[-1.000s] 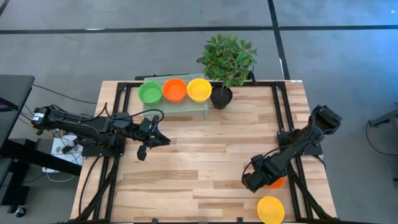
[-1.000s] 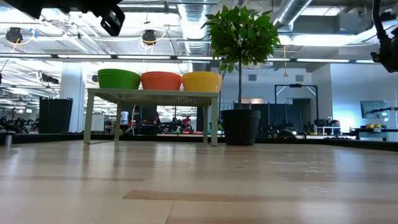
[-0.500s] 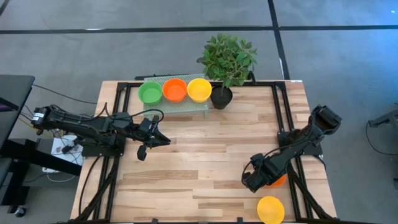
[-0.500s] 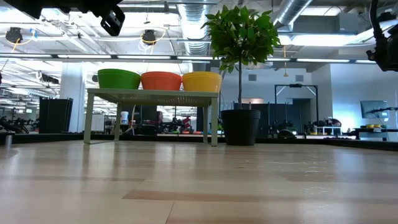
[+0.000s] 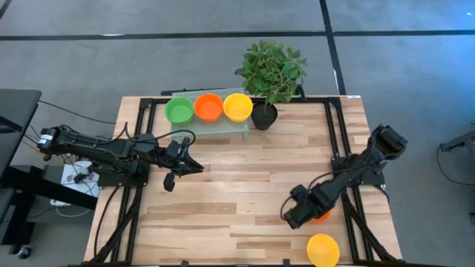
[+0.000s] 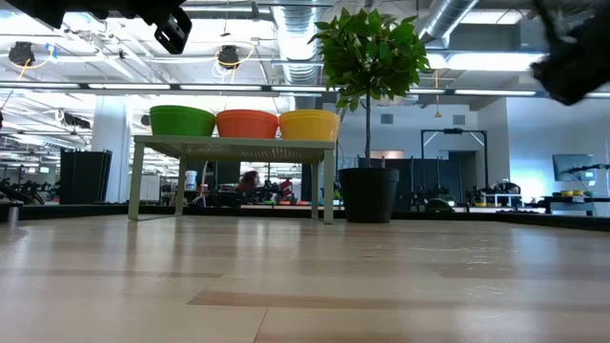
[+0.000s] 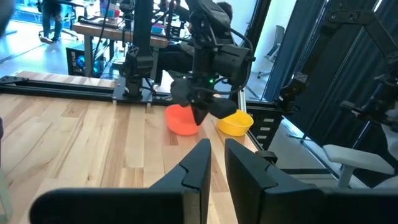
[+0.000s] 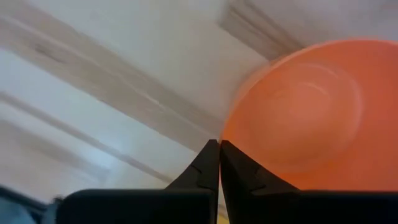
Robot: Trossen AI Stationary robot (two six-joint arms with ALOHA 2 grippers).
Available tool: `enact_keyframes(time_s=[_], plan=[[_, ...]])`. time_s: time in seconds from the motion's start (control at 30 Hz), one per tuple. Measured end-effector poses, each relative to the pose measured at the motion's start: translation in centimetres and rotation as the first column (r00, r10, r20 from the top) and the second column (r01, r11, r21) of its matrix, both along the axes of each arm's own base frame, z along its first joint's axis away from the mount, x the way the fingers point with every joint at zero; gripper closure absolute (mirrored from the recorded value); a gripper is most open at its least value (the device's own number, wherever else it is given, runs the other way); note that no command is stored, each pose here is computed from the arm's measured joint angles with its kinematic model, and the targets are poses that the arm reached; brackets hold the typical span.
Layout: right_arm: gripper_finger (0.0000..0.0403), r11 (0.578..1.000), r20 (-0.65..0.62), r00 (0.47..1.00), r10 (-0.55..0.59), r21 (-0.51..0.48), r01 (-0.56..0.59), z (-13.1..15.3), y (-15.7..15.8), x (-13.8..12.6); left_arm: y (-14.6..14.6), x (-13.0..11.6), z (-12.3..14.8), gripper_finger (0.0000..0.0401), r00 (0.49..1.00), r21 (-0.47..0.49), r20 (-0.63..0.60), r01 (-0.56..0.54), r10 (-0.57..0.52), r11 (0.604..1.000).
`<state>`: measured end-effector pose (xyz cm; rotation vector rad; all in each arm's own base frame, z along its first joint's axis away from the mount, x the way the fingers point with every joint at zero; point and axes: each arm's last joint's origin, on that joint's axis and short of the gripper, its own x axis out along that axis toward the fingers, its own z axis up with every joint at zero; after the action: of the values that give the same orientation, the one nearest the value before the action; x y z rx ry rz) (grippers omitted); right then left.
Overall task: Pick & Place Mini bowls
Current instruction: Stack the orange bowl on the orange bowls on the shelf
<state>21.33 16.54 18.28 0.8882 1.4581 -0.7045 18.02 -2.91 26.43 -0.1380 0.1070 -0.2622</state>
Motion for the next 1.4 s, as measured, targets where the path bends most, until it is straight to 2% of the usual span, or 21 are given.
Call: enact_keyframes(time_s=[0.27, 0.4, 0.53, 0.77, 0.87, 0.97, 1.03, 1.23, 1.37, 1.4], plan=[[0.0403, 0.985, 0.123, 0.978, 0.167, 0.011, -0.17, 2.1, -3.2, 3.8, 0.0, 0.0, 0.0, 0.0352, 1.0, 0.0, 0.003, 0.0, 0.0, 1.0], [0.0403, 0.958, 0.216, 0.933, 0.286, -0.049, -0.283, 3.8, -5.2, 5.9, 0.0, 0.0, 0.0, 0.0352, 1.0, 0.0, 0.003, 0.0, 0.0, 1.0], [0.0403, 0.898, 0.305, 0.845, 0.44, -0.17, -0.406, 6.2, -7.0, 7.9, 0.0, 0.0, 0.0, 0.0352, 1.0, 0.029, 0.01, 0.002, -0.003, 1.0], [0.0403, 0.775, 0.421, 0.652, 0.631, -0.388, -0.499, 9.4, -9.4, 11.6, 0.1, -0.3, 0.3, 0.0352, 0.999, 0.052, 0.034, 0.002, -0.004, 0.999], [0.0403, 0.668, 0.359, 0.565, 0.742, -0.458, -0.586, 9.4, -9.8, 14.0, 0.2, -0.9, 0.8, 0.0352, 0.997, 0.096, 0.08, -0.03, 0.022, 0.995], [0.0403, 0.496, 0.248, 0.433, 0.867, -0.506, -0.705, 9.8, -9.9, 16.8, 0.5, -1.4, 1.4, 0.0352, 0.99, 0.092, 0.117, -0.089, 0.078, 0.992], [0.0403, 0.408, 0.188, 0.365, 0.912, -0.515, -0.754, 10.8, -10.0, 18.4, 0.5, -1.7, 1.6, 0.0352, 0.988, 0.089, 0.124, -0.102, 0.09, 0.991], [0.0403, 0.208, 0.061, 0.221, 0.973, -0.637, -0.742, 16.1, -11.3, 21.8, 0.5, -1.7, 1.5, 0.0352, 0.99, 0.089, 0.121, -0.078, 0.067, 0.993], [0.0403, 0.125, -0.037, 0.198, 0.979, -0.661, -0.74, 17.2, -13.3, 22.9, 0.3, -1.8, 1.5, 0.0352, 0.993, 0.091, 0.122, -0.015, 0.004, 0.996], [0.0403, 0.085, -0.072, 0.183, 0.981, -0.682, -0.726, 17.2, -13.8, 23.0, 0.2, -1.8, 1.5, 0.0352, 0.992, 0.091, 0.123, 0.004, -0.016, 0.996]])
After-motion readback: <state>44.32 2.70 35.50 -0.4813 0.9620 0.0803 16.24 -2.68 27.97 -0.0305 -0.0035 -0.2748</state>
